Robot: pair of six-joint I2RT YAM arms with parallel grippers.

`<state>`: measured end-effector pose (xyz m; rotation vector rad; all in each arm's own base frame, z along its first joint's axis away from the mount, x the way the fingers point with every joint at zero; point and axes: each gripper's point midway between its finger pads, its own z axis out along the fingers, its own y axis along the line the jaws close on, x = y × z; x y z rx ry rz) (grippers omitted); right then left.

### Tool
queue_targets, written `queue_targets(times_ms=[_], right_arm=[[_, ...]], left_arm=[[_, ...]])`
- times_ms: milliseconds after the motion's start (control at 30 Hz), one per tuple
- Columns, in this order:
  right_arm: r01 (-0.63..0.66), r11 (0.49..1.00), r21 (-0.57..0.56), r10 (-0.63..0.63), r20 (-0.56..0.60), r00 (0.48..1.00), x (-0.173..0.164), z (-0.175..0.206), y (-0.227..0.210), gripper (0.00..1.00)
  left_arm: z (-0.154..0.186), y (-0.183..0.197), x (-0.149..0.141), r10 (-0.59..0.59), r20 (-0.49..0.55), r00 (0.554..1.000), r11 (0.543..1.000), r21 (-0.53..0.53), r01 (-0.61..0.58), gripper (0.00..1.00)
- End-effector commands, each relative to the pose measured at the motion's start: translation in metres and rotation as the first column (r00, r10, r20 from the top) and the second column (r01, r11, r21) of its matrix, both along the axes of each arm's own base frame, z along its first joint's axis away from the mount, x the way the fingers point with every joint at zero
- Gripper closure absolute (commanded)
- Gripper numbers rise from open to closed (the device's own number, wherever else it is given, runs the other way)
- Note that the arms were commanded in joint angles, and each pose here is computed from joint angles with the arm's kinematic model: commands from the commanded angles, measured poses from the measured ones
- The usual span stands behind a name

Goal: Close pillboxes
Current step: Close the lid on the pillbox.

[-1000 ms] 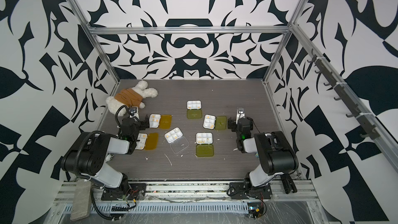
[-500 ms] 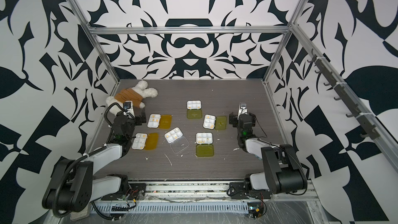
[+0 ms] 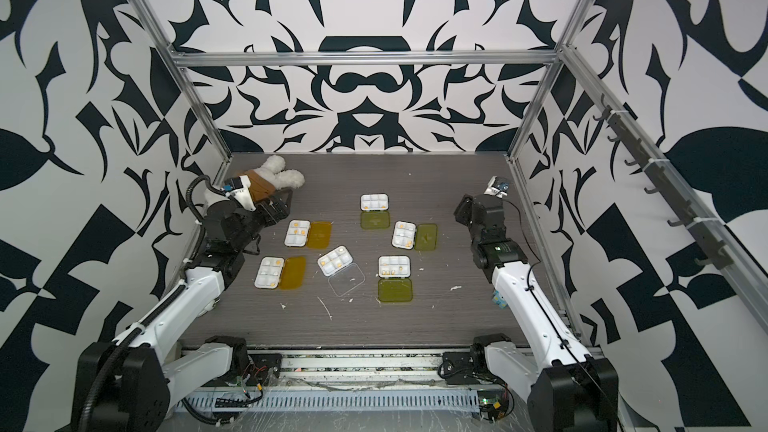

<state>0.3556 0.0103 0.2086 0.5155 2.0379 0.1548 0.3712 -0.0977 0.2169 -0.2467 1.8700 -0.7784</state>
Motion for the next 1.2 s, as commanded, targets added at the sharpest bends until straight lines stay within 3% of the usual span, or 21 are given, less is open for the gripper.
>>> queue_targets(times_ms=[0,133,233,333,467,667,867,1000,1067,1167], right_arm=[[-0.079,0.995,0.063,0.090,-0.197,0.976,-0.017,-0.031,0.019,0.40],[-0.136,0.987,0.082,0.154,-0.282,0.947,-0.022,-0.050,0.029,0.50],[-0.164,0.981,0.100,0.188,-0.316,0.930,-0.026,-0.058,0.036,0.53],[-0.184,0.980,0.077,0.199,-0.356,0.913,-0.029,-0.065,0.037,0.54],[-0.219,0.972,0.091,0.237,-0.363,0.901,-0.030,-0.070,0.046,0.50],[-0.313,0.931,0.188,0.358,-0.310,0.881,-0.024,-0.074,0.071,0.41],[-0.332,0.920,0.210,0.384,-0.309,0.870,-0.017,-0.084,0.078,0.41],[-0.368,0.905,0.213,0.420,-0.310,0.853,-0.015,-0.091,0.082,0.46],[-0.377,0.899,0.223,0.433,-0.315,0.845,-0.016,-0.095,0.083,0.52],[-0.385,0.893,0.233,0.444,-0.311,0.840,-0.016,-0.102,0.084,0.52]], left_arm=[[0.000,-0.023,-0.003,-0.115,-0.024,0.993,0.981,-0.158,0.110,0.03],[-0.021,-0.018,0.010,-0.068,-0.147,0.987,0.981,-0.189,0.039,0.11],[-0.019,-0.018,0.013,-0.058,-0.156,0.986,0.975,-0.219,0.023,0.21],[-0.017,-0.017,0.014,-0.049,-0.186,0.981,0.970,-0.243,0.002,0.20],[-0.009,-0.035,0.017,-0.165,-0.206,0.964,0.964,-0.239,0.114,0.18],[-0.012,-0.079,0.021,-0.314,-0.227,0.922,0.931,-0.262,0.252,0.18],[-0.044,-0.141,0.021,-0.398,-0.333,0.854,0.913,-0.234,0.335,0.22],[-0.071,-0.181,0.017,-0.432,-0.426,0.795,0.902,-0.228,0.367,0.31],[-0.081,-0.201,0.015,-0.437,-0.460,0.773,0.899,-0.202,0.388,0.35],[-0.097,-0.224,0.010,-0.432,-0.515,0.740,0.894,-0.138,0.426,0.38]])
